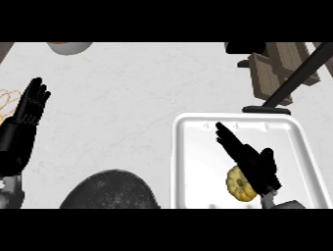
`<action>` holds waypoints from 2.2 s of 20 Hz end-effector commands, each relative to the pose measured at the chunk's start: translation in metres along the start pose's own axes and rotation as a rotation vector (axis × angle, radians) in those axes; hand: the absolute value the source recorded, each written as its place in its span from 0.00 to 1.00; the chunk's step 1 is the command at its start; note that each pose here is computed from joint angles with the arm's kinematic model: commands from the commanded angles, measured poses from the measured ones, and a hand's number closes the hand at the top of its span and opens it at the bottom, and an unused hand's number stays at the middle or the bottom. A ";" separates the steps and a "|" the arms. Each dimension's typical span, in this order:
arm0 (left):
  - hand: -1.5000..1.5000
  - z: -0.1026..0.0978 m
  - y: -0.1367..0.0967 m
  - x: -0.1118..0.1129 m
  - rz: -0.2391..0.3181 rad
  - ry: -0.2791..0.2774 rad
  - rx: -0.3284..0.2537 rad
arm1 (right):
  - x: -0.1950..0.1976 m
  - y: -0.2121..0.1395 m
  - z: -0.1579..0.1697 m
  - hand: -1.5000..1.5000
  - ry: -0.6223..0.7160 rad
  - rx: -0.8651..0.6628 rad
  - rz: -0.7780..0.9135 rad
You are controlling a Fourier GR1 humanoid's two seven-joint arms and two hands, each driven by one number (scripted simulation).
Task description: Pick the squash from the tray and place it in the tiered basket
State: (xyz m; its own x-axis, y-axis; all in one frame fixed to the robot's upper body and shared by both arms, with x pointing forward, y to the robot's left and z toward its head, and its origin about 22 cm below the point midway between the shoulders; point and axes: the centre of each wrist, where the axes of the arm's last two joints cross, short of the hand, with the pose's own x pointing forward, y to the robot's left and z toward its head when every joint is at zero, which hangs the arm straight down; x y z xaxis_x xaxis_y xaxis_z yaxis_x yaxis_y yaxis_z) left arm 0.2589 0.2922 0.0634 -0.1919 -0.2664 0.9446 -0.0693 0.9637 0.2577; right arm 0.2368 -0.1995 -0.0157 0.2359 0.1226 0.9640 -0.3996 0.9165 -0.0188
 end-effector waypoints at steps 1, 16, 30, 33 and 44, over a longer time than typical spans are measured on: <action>0.50 0.000 -0.002 -0.013 -0.047 0.022 0.023 | 0.019 0.005 0.005 1.00 -0.073 -0.110 0.094; 0.50 0.019 0.032 -0.035 -0.178 0.264 0.135 | 0.030 -0.032 0.104 0.00 -0.240 -1.189 0.680; 0.50 0.005 0.005 -0.029 -0.193 0.202 0.051 | 0.050 0.038 0.126 0.00 0.449 -1.030 0.996; 0.50 -0.001 -0.004 -0.024 -0.159 0.204 0.037 | 0.077 0.060 0.113 0.00 0.523 -1.086 0.971; 0.50 -0.020 -0.008 -0.018 -0.182 0.197 0.046 | 0.098 0.103 0.062 0.00 0.813 -1.072 1.007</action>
State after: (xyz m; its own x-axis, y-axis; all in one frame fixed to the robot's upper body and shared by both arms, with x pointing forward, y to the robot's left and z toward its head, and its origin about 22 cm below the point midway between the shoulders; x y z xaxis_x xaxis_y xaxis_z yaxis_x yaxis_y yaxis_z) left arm 0.2767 0.2921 0.0397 0.0227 -0.4167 0.9087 -0.1177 0.9015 0.4164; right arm 0.1575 -0.1338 0.0874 0.6348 0.7436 0.2100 0.0904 0.1985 -0.9759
